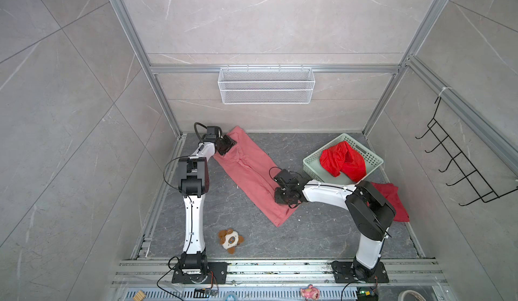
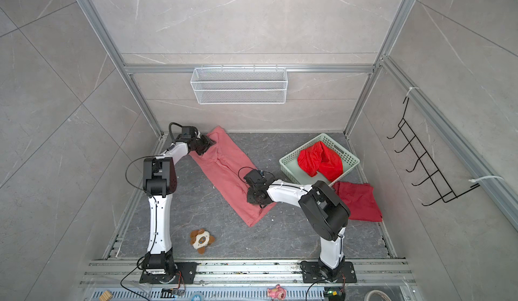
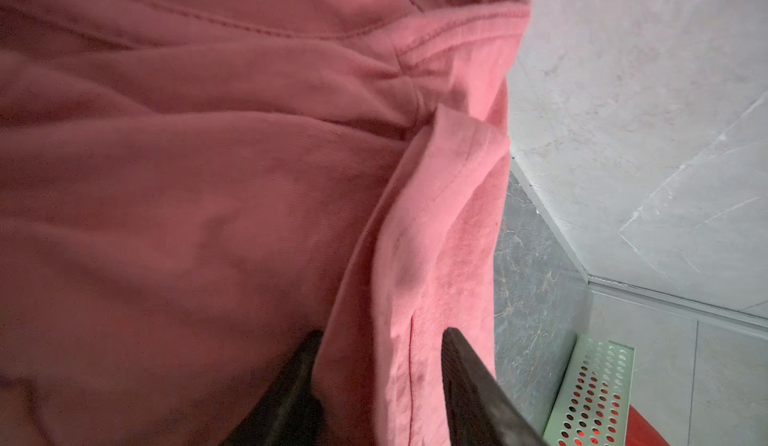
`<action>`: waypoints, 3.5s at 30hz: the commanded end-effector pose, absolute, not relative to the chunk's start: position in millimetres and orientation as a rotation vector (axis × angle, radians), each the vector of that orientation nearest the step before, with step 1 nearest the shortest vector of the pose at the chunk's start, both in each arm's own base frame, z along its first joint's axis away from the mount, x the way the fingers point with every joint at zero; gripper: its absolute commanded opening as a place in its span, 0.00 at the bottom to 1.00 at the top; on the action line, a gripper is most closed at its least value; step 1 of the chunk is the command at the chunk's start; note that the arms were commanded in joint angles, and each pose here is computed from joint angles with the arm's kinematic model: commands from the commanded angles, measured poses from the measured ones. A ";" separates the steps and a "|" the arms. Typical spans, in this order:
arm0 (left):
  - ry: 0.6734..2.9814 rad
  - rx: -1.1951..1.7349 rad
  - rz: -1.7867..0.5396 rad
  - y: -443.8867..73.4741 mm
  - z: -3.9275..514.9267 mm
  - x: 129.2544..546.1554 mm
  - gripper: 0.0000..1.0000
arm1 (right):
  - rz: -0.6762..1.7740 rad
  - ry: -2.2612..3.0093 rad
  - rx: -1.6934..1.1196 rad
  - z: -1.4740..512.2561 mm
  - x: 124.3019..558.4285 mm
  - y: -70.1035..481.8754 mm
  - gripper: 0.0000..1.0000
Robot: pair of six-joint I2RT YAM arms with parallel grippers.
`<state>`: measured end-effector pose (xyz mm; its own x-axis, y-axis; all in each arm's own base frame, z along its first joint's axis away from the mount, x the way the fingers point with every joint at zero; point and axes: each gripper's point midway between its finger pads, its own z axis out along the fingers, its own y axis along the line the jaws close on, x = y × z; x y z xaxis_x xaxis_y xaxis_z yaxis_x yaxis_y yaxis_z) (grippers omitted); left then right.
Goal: Fold and stack the t-shirts
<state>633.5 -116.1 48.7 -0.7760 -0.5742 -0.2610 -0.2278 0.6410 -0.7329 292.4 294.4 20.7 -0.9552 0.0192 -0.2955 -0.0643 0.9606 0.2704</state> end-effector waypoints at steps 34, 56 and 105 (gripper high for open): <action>2.419 -0.445 -0.665 -122.1 127.6 542.1 0.59 | 0.326 2.600 -0.210 86.1 314.5 297.7 0.59; 2.646 -0.389 -0.640 -225.4 13.5 573.4 0.59 | 0.321 2.824 0.169 -13.3 231.7 252.8 0.55; 2.670 -0.058 -0.547 -225.0 166.9 281.1 0.60 | 0.426 2.410 -0.168 157.4 248.7 244.0 0.73</action>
<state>315.9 -252.1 160.4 -0.9104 -0.0792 -0.4061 0.1236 0.8846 -0.4496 260.6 245.4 157.8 -0.7471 -0.0060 -0.6647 -0.1902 0.9601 0.2051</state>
